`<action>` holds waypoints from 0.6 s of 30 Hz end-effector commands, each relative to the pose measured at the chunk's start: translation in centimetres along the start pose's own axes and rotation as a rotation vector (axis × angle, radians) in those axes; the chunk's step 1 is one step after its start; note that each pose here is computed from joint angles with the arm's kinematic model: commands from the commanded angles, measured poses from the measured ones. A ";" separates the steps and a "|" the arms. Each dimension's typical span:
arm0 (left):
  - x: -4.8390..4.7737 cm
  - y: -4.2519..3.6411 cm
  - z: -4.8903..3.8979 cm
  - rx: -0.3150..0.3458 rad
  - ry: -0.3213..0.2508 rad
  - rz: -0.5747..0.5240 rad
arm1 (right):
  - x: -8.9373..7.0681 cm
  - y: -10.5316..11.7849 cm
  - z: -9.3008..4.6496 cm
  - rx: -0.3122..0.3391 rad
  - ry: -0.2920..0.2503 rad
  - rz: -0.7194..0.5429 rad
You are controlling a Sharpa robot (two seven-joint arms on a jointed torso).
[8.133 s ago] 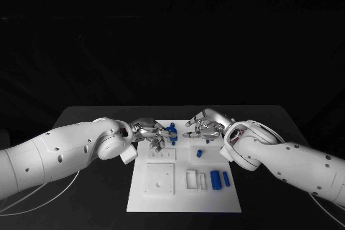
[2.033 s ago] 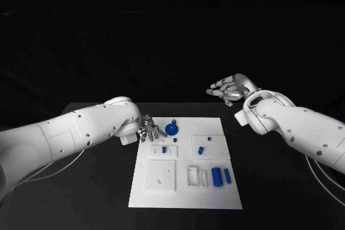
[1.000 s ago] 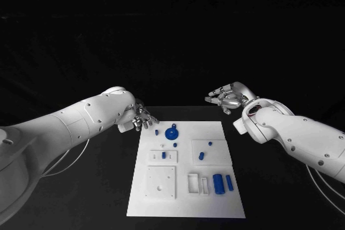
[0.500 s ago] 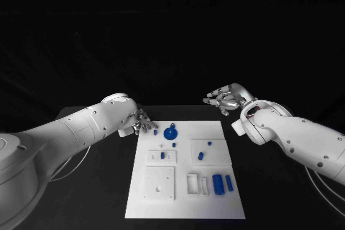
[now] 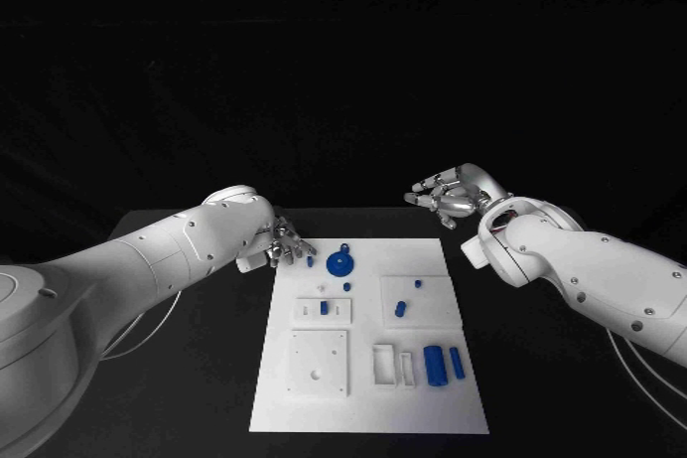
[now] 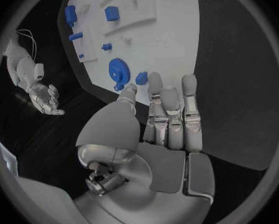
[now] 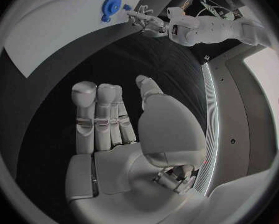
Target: Assemble the parts on the task board
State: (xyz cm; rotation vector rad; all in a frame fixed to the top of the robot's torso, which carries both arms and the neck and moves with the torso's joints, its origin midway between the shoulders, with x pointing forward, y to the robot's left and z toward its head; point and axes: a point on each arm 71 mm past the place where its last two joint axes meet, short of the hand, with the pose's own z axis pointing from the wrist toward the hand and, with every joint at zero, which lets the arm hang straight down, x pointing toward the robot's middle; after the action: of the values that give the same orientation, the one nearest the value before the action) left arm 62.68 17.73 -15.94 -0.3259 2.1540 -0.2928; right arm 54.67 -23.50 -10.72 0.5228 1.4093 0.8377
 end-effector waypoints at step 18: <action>0.71 -0.35 0.12 0.020 0.046 -0.018 | 0.1 0.1 0.1 -0.005 0.001 -0.003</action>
State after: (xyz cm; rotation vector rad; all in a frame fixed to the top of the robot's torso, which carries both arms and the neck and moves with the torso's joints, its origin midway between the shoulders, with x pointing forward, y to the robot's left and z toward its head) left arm 62.55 17.53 -16.26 -0.3387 2.1695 -0.3149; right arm 54.73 -23.48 -10.76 0.5245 1.4093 0.8363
